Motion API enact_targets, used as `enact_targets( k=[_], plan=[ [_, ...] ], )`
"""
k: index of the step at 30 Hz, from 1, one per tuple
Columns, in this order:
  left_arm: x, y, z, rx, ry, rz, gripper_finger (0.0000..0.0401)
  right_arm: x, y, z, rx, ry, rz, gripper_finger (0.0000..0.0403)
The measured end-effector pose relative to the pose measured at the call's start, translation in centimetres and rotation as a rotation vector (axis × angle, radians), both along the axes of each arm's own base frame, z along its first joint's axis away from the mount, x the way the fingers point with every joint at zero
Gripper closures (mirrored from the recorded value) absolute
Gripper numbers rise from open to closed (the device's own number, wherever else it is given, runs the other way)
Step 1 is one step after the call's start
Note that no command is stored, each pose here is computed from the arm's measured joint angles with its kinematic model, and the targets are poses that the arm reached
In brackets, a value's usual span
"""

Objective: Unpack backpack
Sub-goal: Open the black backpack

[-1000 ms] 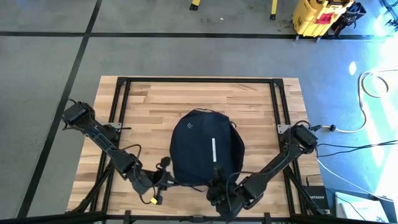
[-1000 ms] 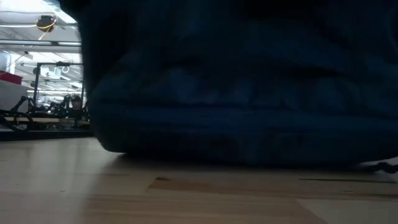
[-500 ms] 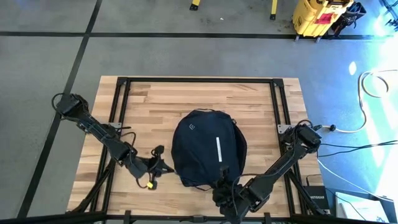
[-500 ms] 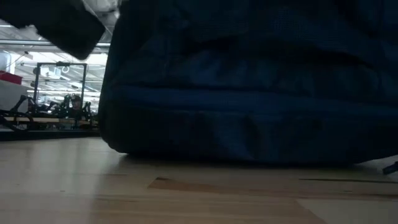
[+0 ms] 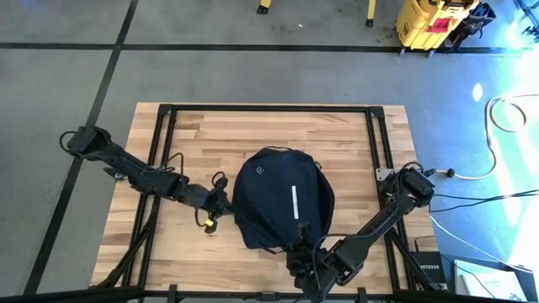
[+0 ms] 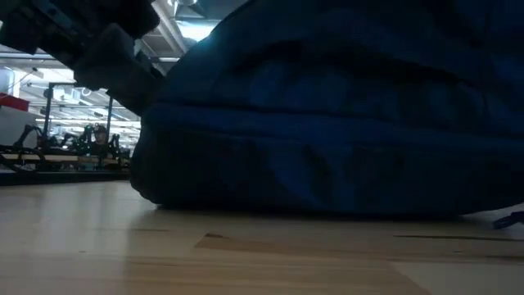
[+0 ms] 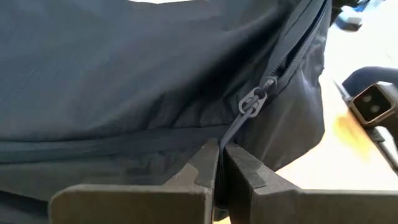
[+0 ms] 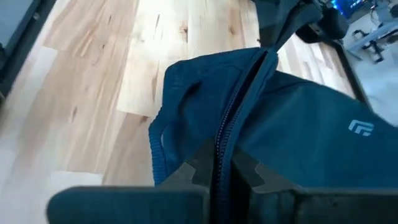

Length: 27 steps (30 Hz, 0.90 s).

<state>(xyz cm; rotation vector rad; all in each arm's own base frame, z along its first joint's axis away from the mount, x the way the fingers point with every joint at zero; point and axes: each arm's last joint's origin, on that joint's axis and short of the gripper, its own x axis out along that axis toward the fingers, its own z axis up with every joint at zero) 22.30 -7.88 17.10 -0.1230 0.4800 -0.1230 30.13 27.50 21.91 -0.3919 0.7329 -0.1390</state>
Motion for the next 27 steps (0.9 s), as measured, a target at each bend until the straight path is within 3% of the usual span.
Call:
enact_targets(
  k=[4,7,13,21,27],
  plan=[
    [0.1,-0.3,0.3,-0.026,-0.035,-0.014,0.0401,0.6,-0.5,0.0,0.054,0.005,-0.023,0.0388],
    [0.0,-0.5,0.3,-0.037,-0.034,-0.022,0.0401,1.2,-0.8,0.0,0.102,0.023,-0.011,0.0355],
    [-0.1,-0.9,0.4,-0.05,-0.037,-0.043,0.0401,1.4,-1.1,0.3,0.076,0.003,-0.029,0.025],
    [0.0,-1.0,0.5,-0.099,-0.04,-0.086,0.0401,3.5,-2.0,4.3,0.142,-0.156,-0.11,0.0108],
    [-0.1,-1.6,0.9,-0.138,-0.068,-0.155,0.0401,7.5,-4.4,4.0,0.207,-0.201,-0.078,0.0096]
  ],
)
